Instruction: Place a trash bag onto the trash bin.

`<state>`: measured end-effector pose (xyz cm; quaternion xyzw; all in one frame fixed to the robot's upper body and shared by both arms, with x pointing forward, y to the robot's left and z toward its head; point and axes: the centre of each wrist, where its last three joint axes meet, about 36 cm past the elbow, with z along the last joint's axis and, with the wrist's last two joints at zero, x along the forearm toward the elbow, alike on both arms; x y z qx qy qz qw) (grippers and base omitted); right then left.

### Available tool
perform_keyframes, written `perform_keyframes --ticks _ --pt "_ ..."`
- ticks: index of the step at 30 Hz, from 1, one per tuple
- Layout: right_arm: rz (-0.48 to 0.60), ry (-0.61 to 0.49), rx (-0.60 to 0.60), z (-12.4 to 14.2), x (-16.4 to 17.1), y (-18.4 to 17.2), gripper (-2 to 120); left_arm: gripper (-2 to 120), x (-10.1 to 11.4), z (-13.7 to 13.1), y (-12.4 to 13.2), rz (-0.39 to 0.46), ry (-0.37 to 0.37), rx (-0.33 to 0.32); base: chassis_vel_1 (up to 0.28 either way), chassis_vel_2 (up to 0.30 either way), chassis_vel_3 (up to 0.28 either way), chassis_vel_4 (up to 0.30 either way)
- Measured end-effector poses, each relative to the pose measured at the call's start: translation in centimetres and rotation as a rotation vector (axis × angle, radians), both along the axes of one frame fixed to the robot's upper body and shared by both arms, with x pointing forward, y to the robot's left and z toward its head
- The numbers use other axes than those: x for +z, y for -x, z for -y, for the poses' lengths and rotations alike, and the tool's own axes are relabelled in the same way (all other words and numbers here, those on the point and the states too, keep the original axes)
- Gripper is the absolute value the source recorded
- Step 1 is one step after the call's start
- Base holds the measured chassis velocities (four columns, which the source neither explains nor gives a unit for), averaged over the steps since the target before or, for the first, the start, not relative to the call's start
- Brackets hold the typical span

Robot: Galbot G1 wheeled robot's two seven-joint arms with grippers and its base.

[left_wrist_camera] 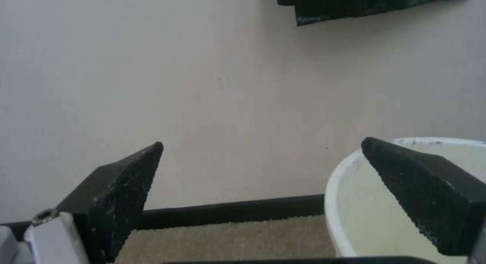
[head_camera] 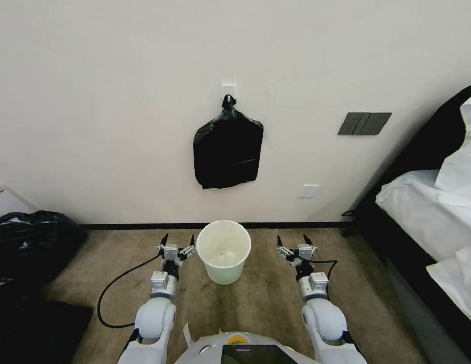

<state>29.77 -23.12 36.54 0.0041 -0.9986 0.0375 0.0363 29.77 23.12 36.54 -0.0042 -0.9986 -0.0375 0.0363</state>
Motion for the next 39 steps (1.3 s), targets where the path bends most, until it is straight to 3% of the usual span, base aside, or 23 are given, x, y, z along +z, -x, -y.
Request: perform_keyframes --ticks 15,18,19,22,29,39 --pt "0.005 0.000 -0.001 0.0 0.0 0.1 100 100 0.3 0.5 0.4 0.020 -0.014 -0.006 0.000 0.000 0.000 0.000" --pt "0.079 0.000 -0.012 -0.6 0.7 0.8 100 100 2.7 3.2 2.7 0.179 -0.070 -0.045 0.000 0.000 0.000 0.000" --pt "0.079 0.000 -0.012 -0.6 0.7 0.8 100 100 2.7 3.2 2.7 0.179 -0.070 -0.045 0.000 0.000 0.000 0.000" --pt "0.198 -0.002 -0.031 -1.6 1.7 2.0 100 100 4.5 4.9 4.6 0.298 -0.069 -0.078 0.000 0.000 0.000 0.000" --pt "0.445 -0.030 -0.074 -3.3 4.3 4.2 100 100 4.4 4.6 4.7 0.319 -0.049 -0.073 0.000 0.000 0.000 0.000" --pt "0.423 -0.096 -0.015 -3.6 4.4 4.7 100 100 4.4 2.7 4.0 0.322 -0.056 -0.022 0.000 0.000 0.000 0.000"
